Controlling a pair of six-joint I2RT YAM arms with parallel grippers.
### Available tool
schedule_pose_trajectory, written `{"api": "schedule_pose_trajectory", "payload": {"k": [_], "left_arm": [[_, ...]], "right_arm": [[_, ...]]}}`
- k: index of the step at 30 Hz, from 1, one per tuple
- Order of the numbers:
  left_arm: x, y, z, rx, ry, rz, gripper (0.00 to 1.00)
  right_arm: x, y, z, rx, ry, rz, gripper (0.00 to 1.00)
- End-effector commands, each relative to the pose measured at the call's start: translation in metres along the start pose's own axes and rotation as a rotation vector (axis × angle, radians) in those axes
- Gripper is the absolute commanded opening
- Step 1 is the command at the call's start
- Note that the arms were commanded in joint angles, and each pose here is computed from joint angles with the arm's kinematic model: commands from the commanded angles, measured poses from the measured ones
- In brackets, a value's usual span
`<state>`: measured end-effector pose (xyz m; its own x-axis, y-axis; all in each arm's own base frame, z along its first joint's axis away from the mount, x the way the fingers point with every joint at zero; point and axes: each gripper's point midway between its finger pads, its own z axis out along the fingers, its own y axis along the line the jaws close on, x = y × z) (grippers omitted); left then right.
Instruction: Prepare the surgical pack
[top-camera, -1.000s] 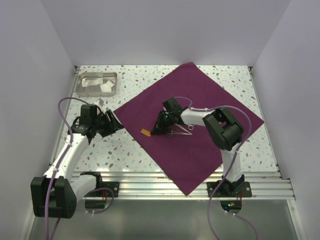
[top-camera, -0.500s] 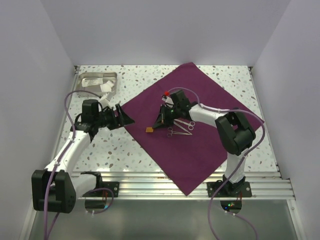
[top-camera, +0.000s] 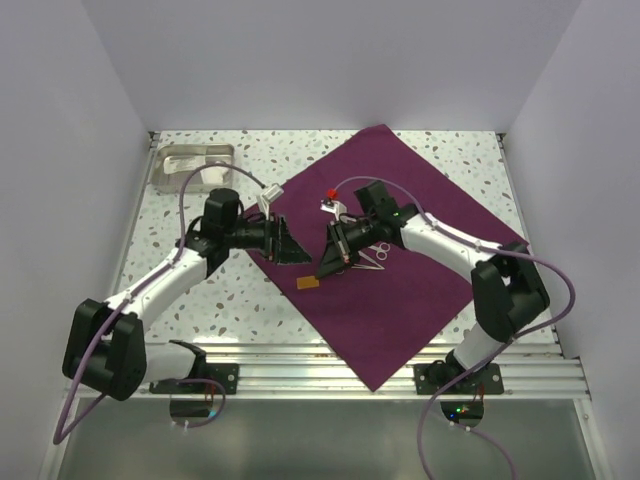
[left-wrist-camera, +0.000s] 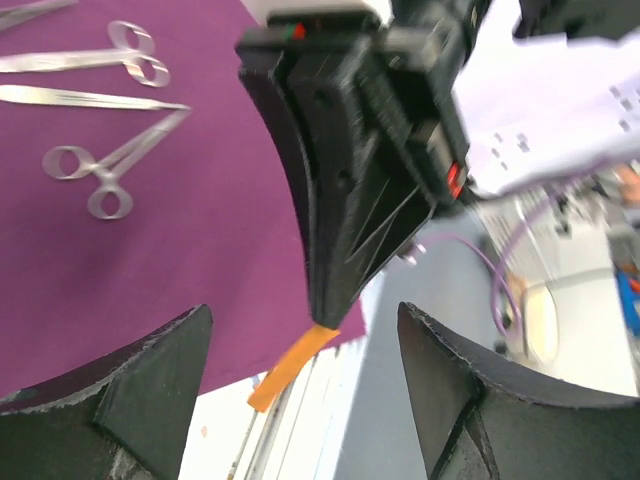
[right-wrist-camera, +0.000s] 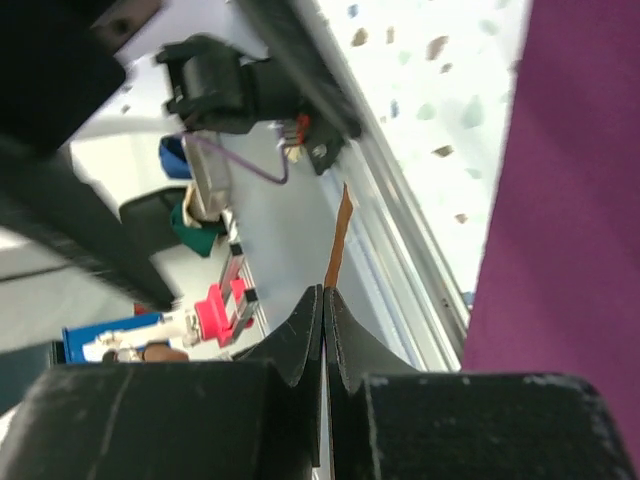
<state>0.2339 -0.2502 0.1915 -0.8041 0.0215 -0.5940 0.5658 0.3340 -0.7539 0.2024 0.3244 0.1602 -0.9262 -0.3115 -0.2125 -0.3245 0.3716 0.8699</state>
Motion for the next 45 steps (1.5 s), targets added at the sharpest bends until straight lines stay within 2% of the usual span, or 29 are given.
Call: {"api": "schedule_pose_trajectory", "payload": {"k": [1, 11, 15, 16, 21, 27, 33, 37, 39, 40, 43, 45], "left_arm": [[0.0, -0.032, 0.002, 0.177, 0.045, 0.124, 0.78], [0.038, -0.066, -0.002, 0.409, 0.208, 0.098, 0.72], [0.046, -0.068, -0.002, 0.421, 0.232, 0.075, 0.66], [0.047, -0.07, -0.001, 0.426, 0.242, 0.07, 0.62], [0.05, -0.069, 0.004, 0.414, 0.255, 0.046, 0.59], [0.051, -0.062, 0.009, 0.398, 0.275, 0.016, 0.5], [0.051, -0.059, 0.011, 0.408, 0.288, 0.003, 0.33], [0.048, -0.059, 0.012, 0.424, 0.297, 0.001, 0.14], [0.046, -0.055, 0.015, 0.422, 0.3, -0.001, 0.07], [0.046, -0.052, 0.015, 0.408, 0.305, -0.023, 0.04], [0.028, -0.031, 0.019, 0.369, 0.272, -0.046, 0.0], [0.008, -0.006, 0.016, 0.297, 0.218, -0.083, 0.0]], "right_arm": [[0.019, 0.035, -0.017, -0.108, 0.036, -0.085, 0.0], [0.03, 0.051, -0.025, -0.165, 0.053, -0.107, 0.0], [0.025, 0.055, -0.025, -0.179, 0.056, -0.117, 0.0], [0.024, 0.055, -0.025, -0.182, 0.058, -0.117, 0.0], [0.019, 0.057, -0.024, -0.195, 0.066, -0.12, 0.0], [0.017, 0.061, -0.024, -0.213, 0.073, -0.124, 0.0], [0.011, 0.054, -0.022, -0.193, 0.066, -0.114, 0.0], [0.0, 0.036, -0.021, -0.143, 0.048, -0.061, 0.0], [-0.011, 0.029, -0.025, -0.126, 0.022, -0.037, 0.1], [-0.017, 0.021, -0.024, -0.105, 0.014, -0.017, 0.24], [-0.045, 0.0, -0.035, -0.006, -0.065, 0.041, 0.42], [-0.072, -0.018, -0.056, 0.075, -0.162, 0.124, 0.47]]}}
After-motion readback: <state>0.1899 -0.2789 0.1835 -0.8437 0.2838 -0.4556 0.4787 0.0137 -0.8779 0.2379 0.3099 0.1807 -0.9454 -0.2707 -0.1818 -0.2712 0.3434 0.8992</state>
